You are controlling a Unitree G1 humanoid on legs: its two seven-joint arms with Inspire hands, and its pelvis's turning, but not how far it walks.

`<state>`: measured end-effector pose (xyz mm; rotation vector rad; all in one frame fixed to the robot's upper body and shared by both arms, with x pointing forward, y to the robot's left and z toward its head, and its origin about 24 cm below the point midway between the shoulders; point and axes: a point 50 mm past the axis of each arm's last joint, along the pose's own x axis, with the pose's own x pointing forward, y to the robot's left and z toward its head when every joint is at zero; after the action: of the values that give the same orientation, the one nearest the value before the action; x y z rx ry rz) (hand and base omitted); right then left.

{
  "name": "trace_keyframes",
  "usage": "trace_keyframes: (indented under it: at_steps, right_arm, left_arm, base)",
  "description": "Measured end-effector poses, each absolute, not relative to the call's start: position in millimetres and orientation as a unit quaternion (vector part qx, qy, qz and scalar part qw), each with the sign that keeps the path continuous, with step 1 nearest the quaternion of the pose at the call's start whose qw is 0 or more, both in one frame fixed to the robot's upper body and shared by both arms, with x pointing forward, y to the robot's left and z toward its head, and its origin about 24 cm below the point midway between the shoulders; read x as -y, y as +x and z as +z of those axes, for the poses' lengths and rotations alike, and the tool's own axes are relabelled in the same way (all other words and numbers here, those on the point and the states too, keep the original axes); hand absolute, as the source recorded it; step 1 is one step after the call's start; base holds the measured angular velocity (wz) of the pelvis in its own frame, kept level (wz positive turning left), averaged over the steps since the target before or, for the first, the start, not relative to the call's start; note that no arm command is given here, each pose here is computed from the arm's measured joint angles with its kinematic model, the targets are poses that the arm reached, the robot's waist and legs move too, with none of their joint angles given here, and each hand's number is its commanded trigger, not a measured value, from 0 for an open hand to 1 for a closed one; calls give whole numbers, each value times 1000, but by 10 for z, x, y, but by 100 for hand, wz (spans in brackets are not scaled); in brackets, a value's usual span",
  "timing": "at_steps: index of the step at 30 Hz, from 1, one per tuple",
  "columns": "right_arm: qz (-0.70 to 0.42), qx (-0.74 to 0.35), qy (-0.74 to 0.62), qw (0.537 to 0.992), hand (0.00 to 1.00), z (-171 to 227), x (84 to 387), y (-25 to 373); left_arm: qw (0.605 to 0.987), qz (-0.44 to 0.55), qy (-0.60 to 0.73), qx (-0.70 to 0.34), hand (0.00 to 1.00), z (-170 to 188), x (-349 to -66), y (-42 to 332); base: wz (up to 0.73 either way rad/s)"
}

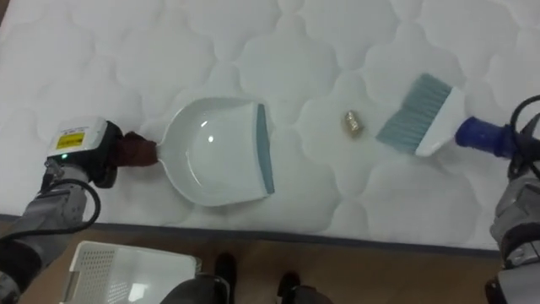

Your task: Clean bed

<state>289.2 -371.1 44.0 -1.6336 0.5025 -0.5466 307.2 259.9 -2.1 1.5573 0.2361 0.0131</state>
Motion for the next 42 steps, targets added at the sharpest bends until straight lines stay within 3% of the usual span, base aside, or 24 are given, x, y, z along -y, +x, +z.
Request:
trace_keyframes:
  at_steps: [18, 34, 42]
  right_arm:
    - [-128, -24, -879, 459, 100, 917, 3182, 3391]
    - [-48, 39, -894, 444, 100, 933, 2706, 3518]
    - [0, 25, -893, 450, 100, 817, 2635, 3490]
  left_arm:
    - [695, 16, 713, -87, 100, 101, -2638, 3136]
    - [700, -5, 711, -72, 100, 109, -2576, 3149]
    - [703, -22, 707, -72, 100, 97, -2555, 3150]
  base:
    - [-3]
    - [4]
    - [0]
